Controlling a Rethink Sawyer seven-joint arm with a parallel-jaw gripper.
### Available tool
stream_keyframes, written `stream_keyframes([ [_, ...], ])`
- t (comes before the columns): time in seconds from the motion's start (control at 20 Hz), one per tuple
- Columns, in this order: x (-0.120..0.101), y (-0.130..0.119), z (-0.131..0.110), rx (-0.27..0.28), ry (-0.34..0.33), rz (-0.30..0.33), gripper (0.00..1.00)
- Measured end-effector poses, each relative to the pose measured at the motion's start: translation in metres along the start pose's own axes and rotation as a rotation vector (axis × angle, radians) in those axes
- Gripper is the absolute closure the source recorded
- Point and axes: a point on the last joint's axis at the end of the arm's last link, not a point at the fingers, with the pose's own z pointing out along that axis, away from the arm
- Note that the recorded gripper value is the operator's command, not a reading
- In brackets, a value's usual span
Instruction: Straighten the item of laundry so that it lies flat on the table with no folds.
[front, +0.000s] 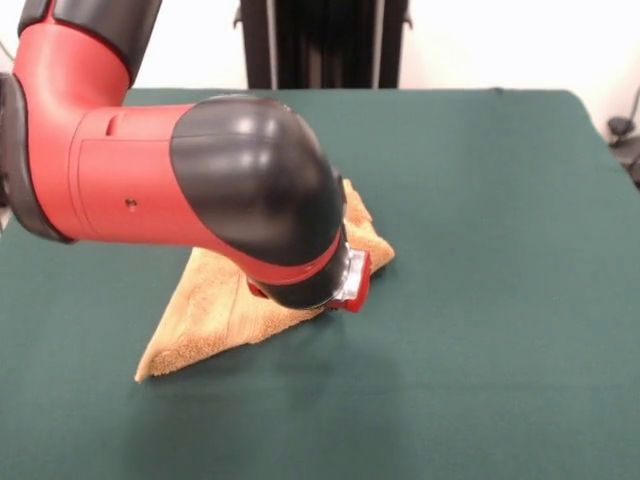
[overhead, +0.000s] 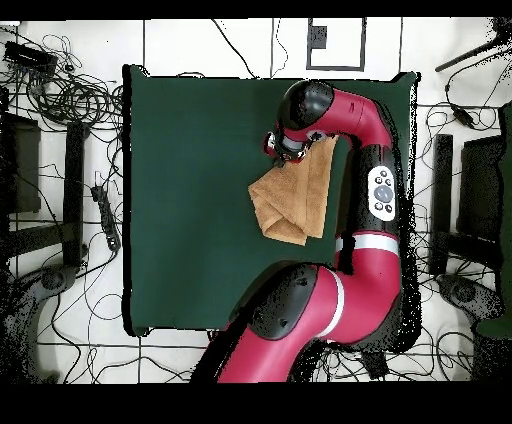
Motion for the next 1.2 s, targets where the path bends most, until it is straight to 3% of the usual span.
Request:
stream_keyframes([
  [0.55,0.0087,0.0103,-0.0003,0.003,-0.036,-0.032,1.0],
  [1.2,0.0082,0.0079,0.0033,-0.017,-0.027,-0.025,1.0],
])
